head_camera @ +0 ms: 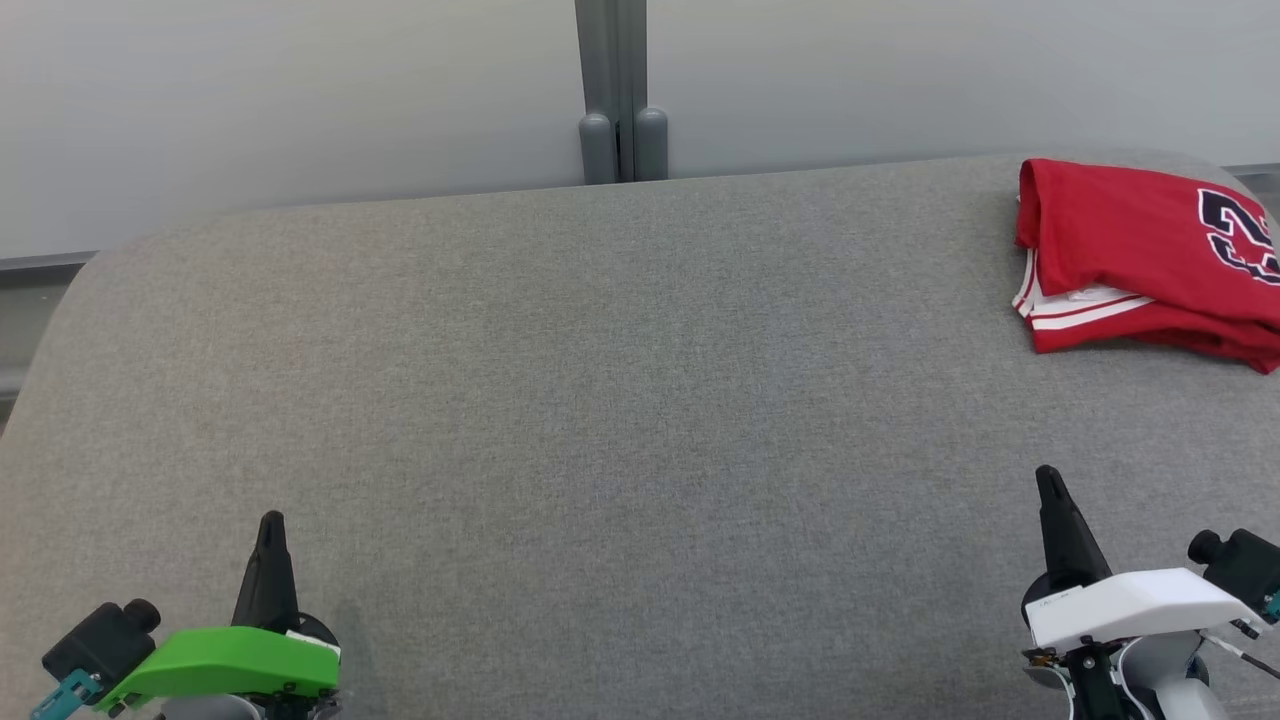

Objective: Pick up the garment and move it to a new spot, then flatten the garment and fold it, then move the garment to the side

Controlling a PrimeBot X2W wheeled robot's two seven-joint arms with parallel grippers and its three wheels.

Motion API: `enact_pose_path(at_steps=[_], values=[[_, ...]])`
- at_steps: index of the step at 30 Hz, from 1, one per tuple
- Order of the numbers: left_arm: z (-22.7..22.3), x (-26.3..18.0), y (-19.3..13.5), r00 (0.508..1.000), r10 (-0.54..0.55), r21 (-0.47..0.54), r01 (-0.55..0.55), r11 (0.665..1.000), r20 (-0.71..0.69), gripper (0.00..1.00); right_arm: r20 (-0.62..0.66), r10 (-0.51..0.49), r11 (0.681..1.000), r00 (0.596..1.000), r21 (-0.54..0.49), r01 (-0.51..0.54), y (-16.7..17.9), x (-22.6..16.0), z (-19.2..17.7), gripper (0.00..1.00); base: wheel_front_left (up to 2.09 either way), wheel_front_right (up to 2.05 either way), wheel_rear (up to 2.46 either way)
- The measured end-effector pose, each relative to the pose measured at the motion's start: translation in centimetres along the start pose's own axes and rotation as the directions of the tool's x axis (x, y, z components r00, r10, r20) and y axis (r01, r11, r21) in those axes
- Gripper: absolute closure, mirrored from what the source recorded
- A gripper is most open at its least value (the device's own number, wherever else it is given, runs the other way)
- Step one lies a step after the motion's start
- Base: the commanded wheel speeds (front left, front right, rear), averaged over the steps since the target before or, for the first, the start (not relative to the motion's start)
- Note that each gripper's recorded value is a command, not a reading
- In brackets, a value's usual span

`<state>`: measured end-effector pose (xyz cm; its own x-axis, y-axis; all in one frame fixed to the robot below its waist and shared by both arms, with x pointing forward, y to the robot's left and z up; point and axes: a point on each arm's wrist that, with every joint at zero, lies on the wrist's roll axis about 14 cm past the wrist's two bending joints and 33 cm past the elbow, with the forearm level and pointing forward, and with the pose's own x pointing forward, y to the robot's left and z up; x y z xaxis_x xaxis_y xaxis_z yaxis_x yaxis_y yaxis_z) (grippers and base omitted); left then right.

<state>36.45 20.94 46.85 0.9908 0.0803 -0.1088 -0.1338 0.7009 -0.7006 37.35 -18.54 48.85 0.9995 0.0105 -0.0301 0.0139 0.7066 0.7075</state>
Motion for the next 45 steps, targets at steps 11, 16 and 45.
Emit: enact_pose_path(at_steps=[11,16,45], values=[[0.2,0.3,-0.3,1.0,-0.003,-0.137,0.002,0.991,-0.005,1.0,-0.002,-0.013,0.991,1.0,0.134,0.013,-0.2,0.3,0.3,1.0,0.0,0.0,0.0],[0.3,0.5,-0.5,1.0,-0.009,-0.192,0.008,0.981,-0.007,1.0,-0.002,-0.018,0.982,1.0,0.19,0.019,-0.3,0.4,0.4,1.0,0.0,0.0,0.0],[0.9,1.1,-1.6,0.999,-0.049,-0.465,0.04,0.884,-0.009,1.0,0.001,-0.019,0.887,1.0,0.461,0.016,-0.2,0.9,1.1,1.0,0.0,0.0,0.0]])
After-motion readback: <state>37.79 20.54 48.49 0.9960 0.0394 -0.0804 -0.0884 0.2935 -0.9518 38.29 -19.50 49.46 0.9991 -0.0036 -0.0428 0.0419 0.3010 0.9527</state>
